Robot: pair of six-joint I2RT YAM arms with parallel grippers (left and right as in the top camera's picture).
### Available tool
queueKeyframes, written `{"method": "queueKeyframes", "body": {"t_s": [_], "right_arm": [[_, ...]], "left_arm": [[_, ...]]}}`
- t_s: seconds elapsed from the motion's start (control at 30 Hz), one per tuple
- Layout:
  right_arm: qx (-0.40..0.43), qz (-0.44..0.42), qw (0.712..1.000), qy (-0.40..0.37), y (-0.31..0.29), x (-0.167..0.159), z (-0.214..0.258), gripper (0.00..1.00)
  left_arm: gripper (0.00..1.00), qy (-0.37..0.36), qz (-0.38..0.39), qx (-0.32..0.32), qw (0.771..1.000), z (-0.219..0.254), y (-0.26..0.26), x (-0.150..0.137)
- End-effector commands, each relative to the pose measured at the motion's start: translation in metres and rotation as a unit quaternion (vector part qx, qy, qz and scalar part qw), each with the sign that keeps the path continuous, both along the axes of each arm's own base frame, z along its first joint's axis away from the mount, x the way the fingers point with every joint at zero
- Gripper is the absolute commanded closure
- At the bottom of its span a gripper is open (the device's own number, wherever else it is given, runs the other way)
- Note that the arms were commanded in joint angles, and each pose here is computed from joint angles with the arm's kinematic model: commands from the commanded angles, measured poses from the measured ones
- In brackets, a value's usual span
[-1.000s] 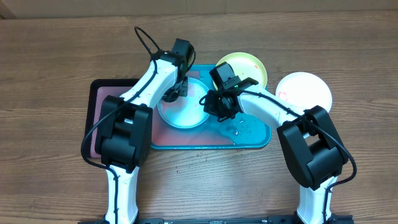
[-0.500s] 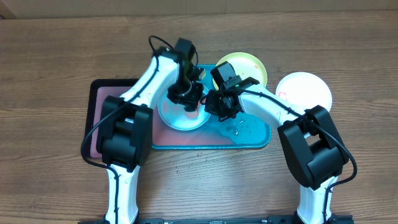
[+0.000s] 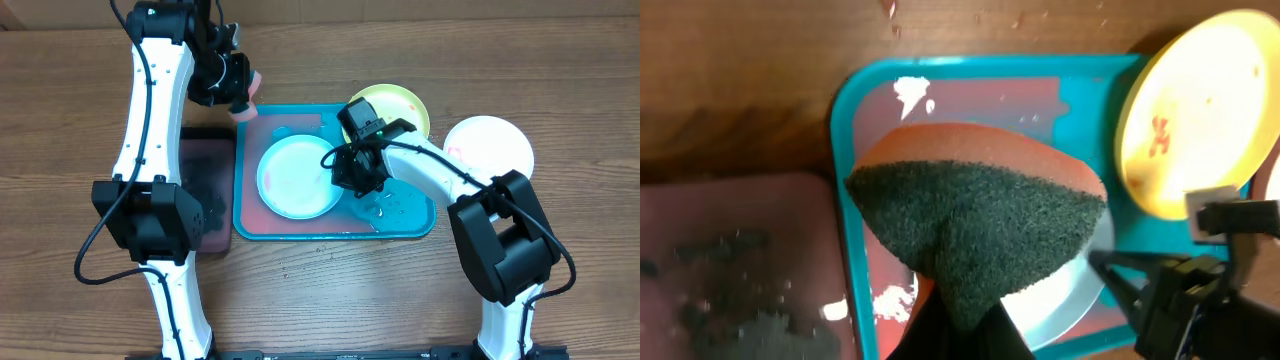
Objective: Clean dirty plates on tray and stack at the side
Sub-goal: 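Lift the sponge with the left gripper up and away from the plate, then tilt the light-blue plate up with the right gripper to drain it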
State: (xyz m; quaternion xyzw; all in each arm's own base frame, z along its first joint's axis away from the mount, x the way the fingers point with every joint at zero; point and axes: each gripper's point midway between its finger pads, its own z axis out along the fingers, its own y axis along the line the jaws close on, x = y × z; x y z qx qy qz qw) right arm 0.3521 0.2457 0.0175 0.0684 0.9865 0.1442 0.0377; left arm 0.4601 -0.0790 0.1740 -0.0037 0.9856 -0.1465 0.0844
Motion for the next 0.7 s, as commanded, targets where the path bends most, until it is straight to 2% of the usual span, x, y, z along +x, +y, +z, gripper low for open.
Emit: {"method": "queueKeyframes", "body": {"t_s": [0.0, 0.1, 0.2, 0.23, 0.33, 0.43, 0.67], "right_arm": [[-0.045, 0.007, 0.991, -0.128, -0.003, 0.021, 0.073, 0.96], [-0.093, 0.024, 0.978, -0.187, -0.004, 0.015, 0.103, 0.96], [-0.171, 0.030, 0.951, -0.256, -0.009, 0.002, 0.135, 0.96], [-0.218, 0.030, 0.929, -0.297, -0.012, -0.005, 0.152, 0.96], [-0.276, 0.035, 0.895, -0.348, -0.013, -0.014, 0.172, 0.96], [-0.337, 0.026, 0.850, -0.404, -0.015, -0.024, 0.196, 0.96], [-0.419, -0.008, 0.742, -0.524, -0.014, -0.051, 0.251, 0.96]], "left_arm": [[0.96, -0.002, 0.000, 0.013, 1.000, 0.003, -0.005, -0.002], [0.96, -0.001, -0.002, 0.016, 1.000, 0.002, -0.006, -0.002], [0.96, -0.001, -0.002, 0.016, 1.000, 0.002, -0.006, -0.002], [0.96, -0.001, -0.002, 0.016, 1.000, 0.002, -0.006, -0.002], [0.96, -0.001, -0.002, 0.016, 1.000, 0.002, -0.006, -0.002], [0.96, -0.001, -0.001, 0.021, 1.000, 0.001, -0.004, -0.002], [0.96, 0.000, 0.000, 0.028, 1.000, -0.001, -0.002, -0.003]]}}
